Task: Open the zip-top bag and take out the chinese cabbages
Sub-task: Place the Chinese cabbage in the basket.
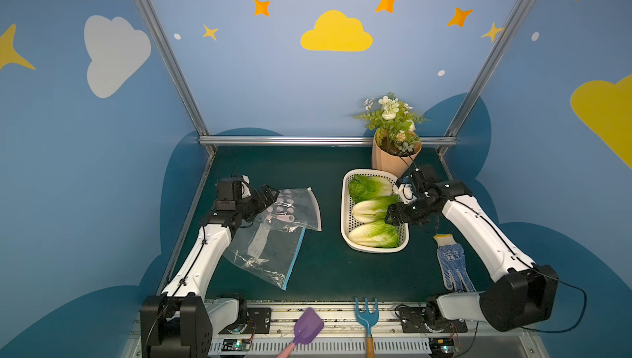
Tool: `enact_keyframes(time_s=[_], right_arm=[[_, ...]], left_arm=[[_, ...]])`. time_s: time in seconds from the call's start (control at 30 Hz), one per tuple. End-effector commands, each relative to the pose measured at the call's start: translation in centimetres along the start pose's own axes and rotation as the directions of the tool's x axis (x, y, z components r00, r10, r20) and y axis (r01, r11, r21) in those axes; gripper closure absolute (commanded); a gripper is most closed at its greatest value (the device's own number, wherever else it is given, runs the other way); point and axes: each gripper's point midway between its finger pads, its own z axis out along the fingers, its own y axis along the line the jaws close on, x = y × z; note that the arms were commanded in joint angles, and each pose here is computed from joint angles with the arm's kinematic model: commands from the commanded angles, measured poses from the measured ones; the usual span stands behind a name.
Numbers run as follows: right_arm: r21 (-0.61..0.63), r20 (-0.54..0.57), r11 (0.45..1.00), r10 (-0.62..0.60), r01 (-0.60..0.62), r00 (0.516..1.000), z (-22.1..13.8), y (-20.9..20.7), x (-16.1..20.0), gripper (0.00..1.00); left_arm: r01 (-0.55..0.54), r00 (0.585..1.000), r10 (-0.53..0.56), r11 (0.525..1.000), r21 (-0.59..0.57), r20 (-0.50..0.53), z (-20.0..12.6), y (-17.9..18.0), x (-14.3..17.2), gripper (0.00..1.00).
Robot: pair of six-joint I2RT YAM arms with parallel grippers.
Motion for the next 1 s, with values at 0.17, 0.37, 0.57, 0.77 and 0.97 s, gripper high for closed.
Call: enact_keyframes(time_s=[0.17,0.37,0.57,0.77,0.97], right_arm=[[0.17,0.247,0.985,-0.055,0.013,0.967,-4.6,-2.4,-4.5,0.05],[0.224,0.428,0.974,-0.058,-0.044,0.902,-6.9,-5.9,-9.0,0.05],[0.227,0.661,0.956,-0.012,-0.185,0.75,-7.0,-11.4,-11.3,0.05],[0.217,0.781,0.949,-0.028,-0.229,0.624,-4.7,-14.0,-10.1,0.05],[0.211,0.77,0.958,-0.041,-0.193,0.637,-0.7,-14.2,-8.4,0.05]], left_arm=[[-0.045,0.96,0.106,0.972,-0.231,0.259,-5.2,1.3,-4.8,0.0],[0.021,0.853,0.228,0.884,-0.468,0.469,-8.8,3.7,-9.9,0.0],[0.012,0.765,0.39,0.787,-0.616,0.513,-8.2,6.6,-11.7,0.0],[-0.075,0.715,0.475,0.782,-0.619,0.514,-5.5,9.3,-9.8,0.0],[-0.132,0.715,0.504,0.777,-0.615,0.484,-3.7,11.2,-7.7,0.0]])
